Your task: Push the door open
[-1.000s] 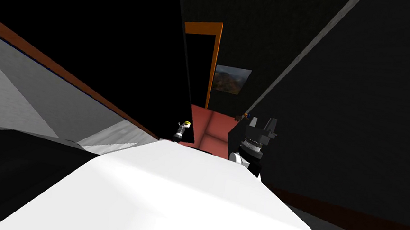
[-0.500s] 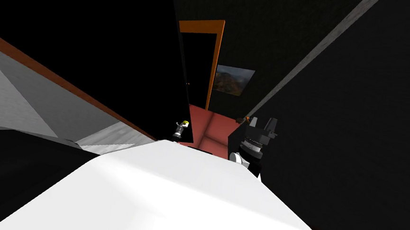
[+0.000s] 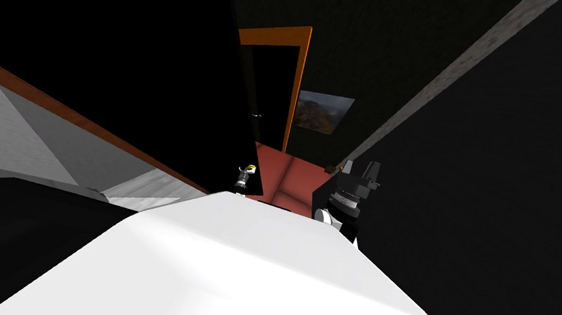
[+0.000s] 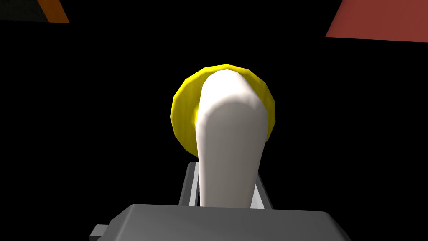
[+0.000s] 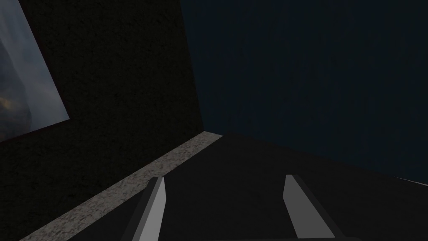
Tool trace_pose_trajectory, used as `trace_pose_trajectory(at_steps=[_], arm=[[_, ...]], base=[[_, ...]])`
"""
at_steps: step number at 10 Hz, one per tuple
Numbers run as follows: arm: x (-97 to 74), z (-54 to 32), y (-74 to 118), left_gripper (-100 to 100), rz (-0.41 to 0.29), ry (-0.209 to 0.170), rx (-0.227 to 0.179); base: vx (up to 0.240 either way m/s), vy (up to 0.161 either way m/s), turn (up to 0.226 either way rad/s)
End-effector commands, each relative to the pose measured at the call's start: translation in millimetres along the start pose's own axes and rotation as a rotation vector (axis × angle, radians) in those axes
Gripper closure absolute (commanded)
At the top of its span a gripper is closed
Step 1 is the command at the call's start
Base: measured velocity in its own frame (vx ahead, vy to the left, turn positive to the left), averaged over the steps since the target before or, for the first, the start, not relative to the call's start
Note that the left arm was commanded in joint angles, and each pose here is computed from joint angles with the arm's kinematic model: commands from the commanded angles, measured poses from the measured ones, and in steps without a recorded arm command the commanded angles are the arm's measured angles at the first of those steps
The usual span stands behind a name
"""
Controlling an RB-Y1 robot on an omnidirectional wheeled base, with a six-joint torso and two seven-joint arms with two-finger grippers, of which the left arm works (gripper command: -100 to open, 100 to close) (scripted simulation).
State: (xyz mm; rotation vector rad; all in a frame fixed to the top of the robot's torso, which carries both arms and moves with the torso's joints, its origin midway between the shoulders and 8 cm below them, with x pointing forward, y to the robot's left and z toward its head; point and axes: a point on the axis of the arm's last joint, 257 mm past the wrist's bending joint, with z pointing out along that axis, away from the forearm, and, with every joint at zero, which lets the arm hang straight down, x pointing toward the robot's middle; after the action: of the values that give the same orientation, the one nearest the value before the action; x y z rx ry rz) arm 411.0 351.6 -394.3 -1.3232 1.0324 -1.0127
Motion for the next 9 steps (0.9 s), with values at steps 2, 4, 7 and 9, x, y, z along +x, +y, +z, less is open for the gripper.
trace_pose_trajectory(at_steps=[2, 4, 7, 9], arm=[[-13.5, 2.3, -3.4, 100, -0.003, -0.038, 0.012], [-17.8, 2.2, -2.8, 100, -0.006, -0.053, 0.011], [-31.4, 1.8, -2.7, 100, 0.003, -0.075, 0.009], [-41.7, 1.7, -3.4, 100, 0.007, -0.095, 0.01]], base=[[0.197, -0.058, 0.064], [0.17, -0.04, 0.036], [0.127, 0.0, 0.03], [0.206, -0.011, 0.041]])
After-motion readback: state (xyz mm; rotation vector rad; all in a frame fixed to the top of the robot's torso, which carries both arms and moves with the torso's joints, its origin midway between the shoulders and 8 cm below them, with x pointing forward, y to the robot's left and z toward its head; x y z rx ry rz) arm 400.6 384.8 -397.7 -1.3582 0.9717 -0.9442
